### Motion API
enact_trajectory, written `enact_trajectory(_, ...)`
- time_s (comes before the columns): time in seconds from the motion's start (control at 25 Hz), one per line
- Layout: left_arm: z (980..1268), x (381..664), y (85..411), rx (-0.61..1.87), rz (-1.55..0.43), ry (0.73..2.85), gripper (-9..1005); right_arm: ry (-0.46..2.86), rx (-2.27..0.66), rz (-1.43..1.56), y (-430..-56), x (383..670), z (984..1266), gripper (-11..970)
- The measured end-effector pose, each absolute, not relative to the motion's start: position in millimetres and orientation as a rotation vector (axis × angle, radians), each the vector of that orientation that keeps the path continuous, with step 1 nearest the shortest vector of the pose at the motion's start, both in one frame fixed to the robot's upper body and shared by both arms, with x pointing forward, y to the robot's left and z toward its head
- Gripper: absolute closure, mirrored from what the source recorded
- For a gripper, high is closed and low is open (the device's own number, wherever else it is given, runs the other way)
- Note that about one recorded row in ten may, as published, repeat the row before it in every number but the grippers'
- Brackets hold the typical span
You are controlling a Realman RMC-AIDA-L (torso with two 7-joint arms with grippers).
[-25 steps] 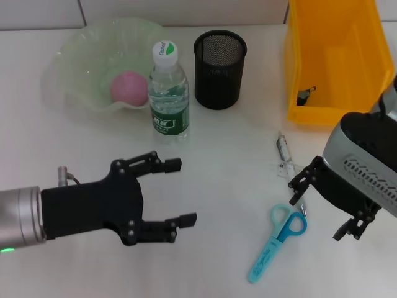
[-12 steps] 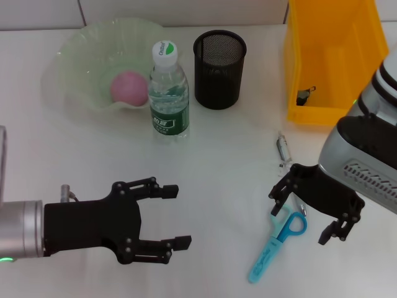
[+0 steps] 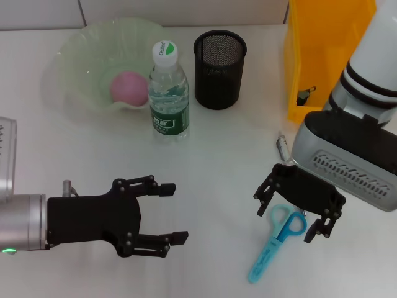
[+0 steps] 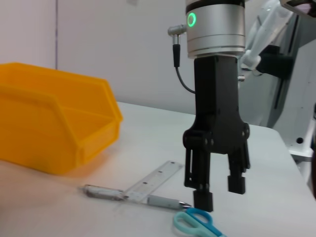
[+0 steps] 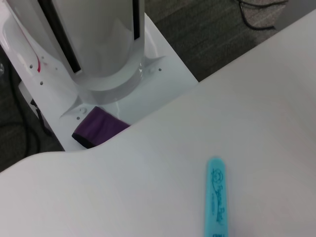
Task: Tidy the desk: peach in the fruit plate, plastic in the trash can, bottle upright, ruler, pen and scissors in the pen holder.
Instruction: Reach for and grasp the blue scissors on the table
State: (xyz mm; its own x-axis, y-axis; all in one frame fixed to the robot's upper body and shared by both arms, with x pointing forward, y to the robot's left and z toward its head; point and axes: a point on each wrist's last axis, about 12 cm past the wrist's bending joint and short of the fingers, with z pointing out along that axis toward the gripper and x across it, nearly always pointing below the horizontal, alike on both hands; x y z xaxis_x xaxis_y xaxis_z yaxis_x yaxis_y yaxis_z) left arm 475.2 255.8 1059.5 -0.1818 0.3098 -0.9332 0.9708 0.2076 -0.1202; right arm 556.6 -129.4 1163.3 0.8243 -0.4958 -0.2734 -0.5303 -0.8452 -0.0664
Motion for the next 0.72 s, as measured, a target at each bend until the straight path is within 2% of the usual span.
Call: enact_trajectory(0.72, 1054, 474, 256, 1.207, -0.980, 1.634, 137, 0.885, -2.927, 0.375, -111, 555, 1152, 163)
